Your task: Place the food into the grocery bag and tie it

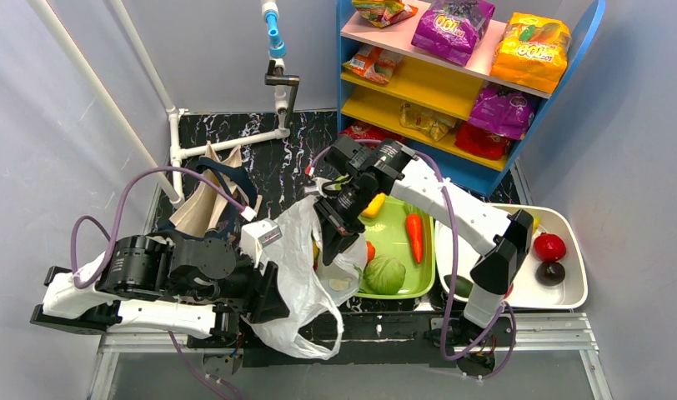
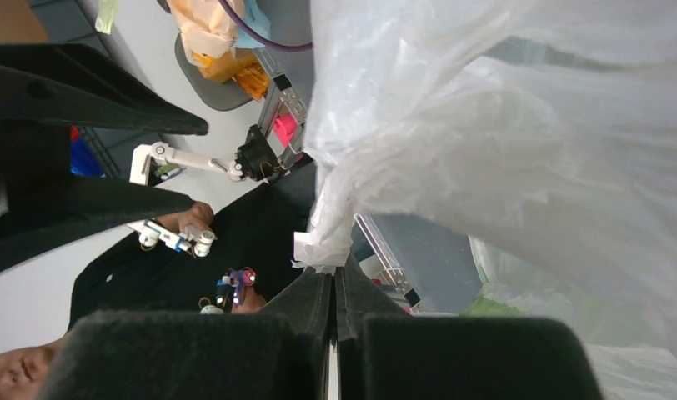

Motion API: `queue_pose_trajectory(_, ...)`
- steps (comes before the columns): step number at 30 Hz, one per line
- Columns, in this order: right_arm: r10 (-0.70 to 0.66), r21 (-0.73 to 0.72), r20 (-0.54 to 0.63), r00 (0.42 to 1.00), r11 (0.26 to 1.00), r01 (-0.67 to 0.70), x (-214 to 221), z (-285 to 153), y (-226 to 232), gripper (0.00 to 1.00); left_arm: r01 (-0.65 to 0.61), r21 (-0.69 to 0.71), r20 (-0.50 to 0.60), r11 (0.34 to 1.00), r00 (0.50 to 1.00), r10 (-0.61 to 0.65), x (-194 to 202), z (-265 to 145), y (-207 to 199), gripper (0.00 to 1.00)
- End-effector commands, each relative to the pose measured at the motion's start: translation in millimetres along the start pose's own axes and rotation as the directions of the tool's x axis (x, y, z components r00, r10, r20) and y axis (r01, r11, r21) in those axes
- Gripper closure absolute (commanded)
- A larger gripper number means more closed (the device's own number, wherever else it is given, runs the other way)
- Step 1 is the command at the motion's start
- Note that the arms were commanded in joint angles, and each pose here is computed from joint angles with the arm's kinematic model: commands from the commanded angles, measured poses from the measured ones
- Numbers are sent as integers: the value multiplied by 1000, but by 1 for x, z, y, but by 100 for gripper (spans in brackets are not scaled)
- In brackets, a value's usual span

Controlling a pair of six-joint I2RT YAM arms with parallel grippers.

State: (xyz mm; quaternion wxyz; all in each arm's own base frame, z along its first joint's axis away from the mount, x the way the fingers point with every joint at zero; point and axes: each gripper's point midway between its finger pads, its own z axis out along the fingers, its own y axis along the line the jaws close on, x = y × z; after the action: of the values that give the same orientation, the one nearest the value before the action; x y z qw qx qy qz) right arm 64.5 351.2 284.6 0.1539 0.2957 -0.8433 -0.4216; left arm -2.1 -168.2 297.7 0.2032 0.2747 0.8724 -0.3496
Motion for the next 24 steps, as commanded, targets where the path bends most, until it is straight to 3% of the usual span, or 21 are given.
queue_pose_trajectory(1, -41, -6, 77, 996, 999, 42, -17, -16, 29, 99, -14, 69, -33, 998, 999, 17, 4, 3, -15, 43)
queue_pose_trajectory(8, -30, -62, 200, 979, 997, 43, -58, -49, 66, 99, -78, -87, -25, 993, 997, 76, -10, 9, 0, 13)
queue_pose_trajectory(11, -3, -101, 261, 965, 994, 31, -66, -63, 68, 99, -134, -208, -35, 969, 991, 129, -21, 15, 10, 6)
queue_pose_trajectory(14, 12, -131, 308, 951, 991, 30, -69, -73, 68, 99, -136, -421, -6, 897, 989, 147, -37, 15, 39, 7)
queue_pose_trajectory(17, 19, -133, 321, 947, 991, 25, -69, -79, 65, 99, -143, -544, 1, 827, 985, 171, -46, 13, 56, 12)
queue_pose_trajectory(20, 18, -129, 326, 945, 991, 25, -69, -82, 65, 99, -155, -596, 0, 787, 981, 193, -48, 15, 65, 19)
queue_pose_trajectory(24, 17, -134, 331, 944, 991, 29, -71, -86, 65, 99, -166, -566, 0, 808, 980, 201, -43, 27, 64, 24)
